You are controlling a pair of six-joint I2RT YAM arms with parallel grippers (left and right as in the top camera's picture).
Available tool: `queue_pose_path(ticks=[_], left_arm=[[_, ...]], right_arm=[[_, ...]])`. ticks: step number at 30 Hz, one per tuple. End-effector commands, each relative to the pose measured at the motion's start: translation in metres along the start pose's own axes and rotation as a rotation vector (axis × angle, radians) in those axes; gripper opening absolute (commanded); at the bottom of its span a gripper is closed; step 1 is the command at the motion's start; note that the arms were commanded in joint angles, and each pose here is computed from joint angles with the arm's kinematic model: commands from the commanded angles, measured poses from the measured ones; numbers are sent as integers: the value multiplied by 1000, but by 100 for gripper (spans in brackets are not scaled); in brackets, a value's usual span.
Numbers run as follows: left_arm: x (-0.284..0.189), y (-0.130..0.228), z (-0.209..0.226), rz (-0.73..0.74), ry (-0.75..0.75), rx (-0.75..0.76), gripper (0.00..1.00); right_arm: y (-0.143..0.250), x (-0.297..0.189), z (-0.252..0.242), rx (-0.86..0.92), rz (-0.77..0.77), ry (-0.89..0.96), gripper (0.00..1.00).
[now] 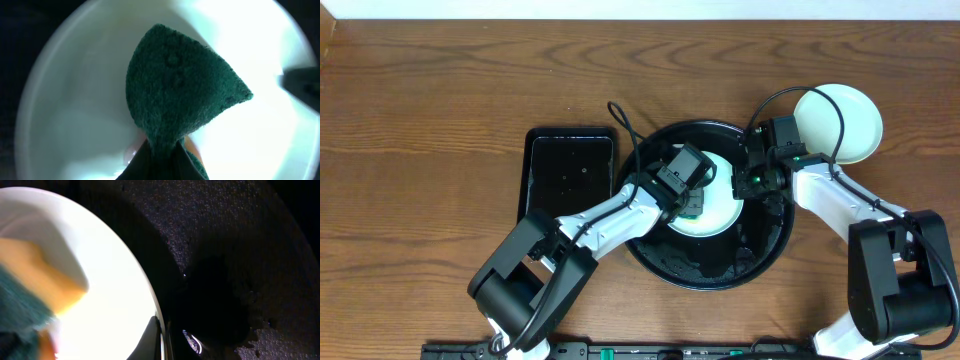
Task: Clean dirty plates on tray and stack at the side
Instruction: 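Scrub the last pale-green plate with the sponge in the left gripper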
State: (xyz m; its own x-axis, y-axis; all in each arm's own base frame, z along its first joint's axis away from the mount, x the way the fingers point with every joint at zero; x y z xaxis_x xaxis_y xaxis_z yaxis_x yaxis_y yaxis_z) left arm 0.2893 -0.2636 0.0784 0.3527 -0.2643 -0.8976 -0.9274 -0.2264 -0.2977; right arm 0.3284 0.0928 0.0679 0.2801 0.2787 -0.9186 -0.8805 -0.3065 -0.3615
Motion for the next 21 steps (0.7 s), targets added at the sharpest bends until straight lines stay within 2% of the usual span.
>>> queue_pose_path(ticks=[1,7,12,18,21], left_arm=[[-3,-19,20,-97,-132,78,7],[-34,-25,-30,-43,158,99,7],[-27,-24,-33,-28,180,-59,8],[-5,-11,-46,61,262,-70,8],[9,-2,-45,92,250,-88,8]], right_arm=[[4,5,-2,2,24,7,1],[5,5,-2,4,32,10,1],[7,5,-4,5,41,27,1],[6,5,-4,5,41,27,1],[6,5,-4,5,41,27,1]])
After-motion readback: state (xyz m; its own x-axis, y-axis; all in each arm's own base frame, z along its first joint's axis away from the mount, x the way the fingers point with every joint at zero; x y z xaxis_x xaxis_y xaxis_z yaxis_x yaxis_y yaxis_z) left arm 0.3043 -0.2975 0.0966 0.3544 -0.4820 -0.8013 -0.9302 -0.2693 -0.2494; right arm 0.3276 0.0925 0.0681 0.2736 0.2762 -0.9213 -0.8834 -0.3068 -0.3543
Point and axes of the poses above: each gripper's point midway between its finger pads, its own x axis out along the fingers, its own z axis along the line the jaws close on, y = z × x, the point moved 7 cm from there along -x, back along the fingers, and after that the axes turned 15 degrees about -x, right-handed, at the moved point
